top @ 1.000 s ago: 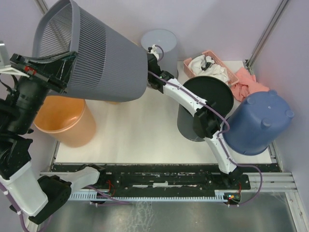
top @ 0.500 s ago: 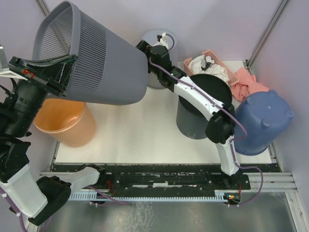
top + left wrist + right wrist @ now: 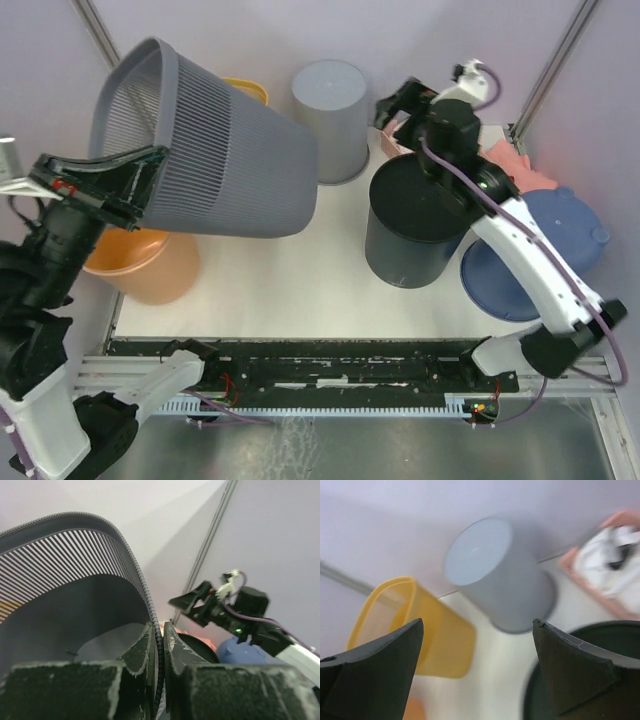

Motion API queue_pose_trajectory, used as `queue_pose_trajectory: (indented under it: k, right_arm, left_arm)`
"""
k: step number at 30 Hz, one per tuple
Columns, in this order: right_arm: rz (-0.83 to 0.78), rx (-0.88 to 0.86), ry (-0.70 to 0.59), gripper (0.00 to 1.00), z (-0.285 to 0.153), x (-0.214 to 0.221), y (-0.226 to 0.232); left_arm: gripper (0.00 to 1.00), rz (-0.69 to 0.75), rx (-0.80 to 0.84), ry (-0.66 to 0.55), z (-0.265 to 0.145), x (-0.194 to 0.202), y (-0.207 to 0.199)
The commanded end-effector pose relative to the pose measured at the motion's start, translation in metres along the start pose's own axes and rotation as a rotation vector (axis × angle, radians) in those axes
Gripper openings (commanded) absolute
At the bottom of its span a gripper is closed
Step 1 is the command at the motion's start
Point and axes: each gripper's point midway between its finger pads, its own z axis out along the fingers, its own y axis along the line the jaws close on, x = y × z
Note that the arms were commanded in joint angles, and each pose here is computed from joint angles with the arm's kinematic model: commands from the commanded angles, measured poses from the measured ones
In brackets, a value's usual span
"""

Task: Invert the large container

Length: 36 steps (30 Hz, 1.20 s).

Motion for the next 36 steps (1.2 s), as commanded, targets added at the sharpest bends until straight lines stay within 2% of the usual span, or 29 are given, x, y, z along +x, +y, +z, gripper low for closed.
queue_pose_trajectory:
  k: [1,5,12,18,22,24,28,32,36]
  right_arm:
    - [-0.229,0.128,-0.074,0.99,-0.051,-0.040,-0.053]
    - [-0.374,0.077,0.023,0.99,-0.091,-0.030,-0.070]
    - [-0.494,-0.134,0.214,0.99,-0.142,0.009,-0.072]
    - [-0.497,-0.356,0.321,0.99,-0.158,0.027,-0.038]
    - [-0.420,-0.470,0.438,0.99,-0.154,0.053,-0.010]
    - [-0.409,-0.492,0.496,0.99,-0.148,0.078,0.005]
    - [-0.526,-0.409,0.574,0.99,-0.141,0.119,0.011]
    - [-0.525,-0.390,0.601,0.99,-0.140,0.132,0.003]
    - [-0.561,-0.324,0.618,0.99,-0.148,0.135,-0.024]
  left_arm:
    - [0.03,-0.142,0.097,-0.073,0.026,0.004,-0.013]
    - [0.03,-0.228,0.042,-0.015,0.034,0.052,0.008]
    - [0.03,-0.397,-0.017,0.038,0.016,0.120,0.029]
    - [0.03,-0.506,-0.141,0.004,-0.002,0.161,0.060]
    - [0.03,-0.590,-0.213,-0.035,-0.009,0.187,0.080]
    - [0.03,-0.617,-0.244,-0.043,-0.010,0.200,0.089]
    - [0.03,-0.624,-0.262,0.007,-0.006,0.231,0.098]
    - [0.03,-0.592,-0.316,0.078,-0.009,0.260,0.109]
    - [0.03,-0.604,-0.346,0.140,-0.014,0.291,0.116]
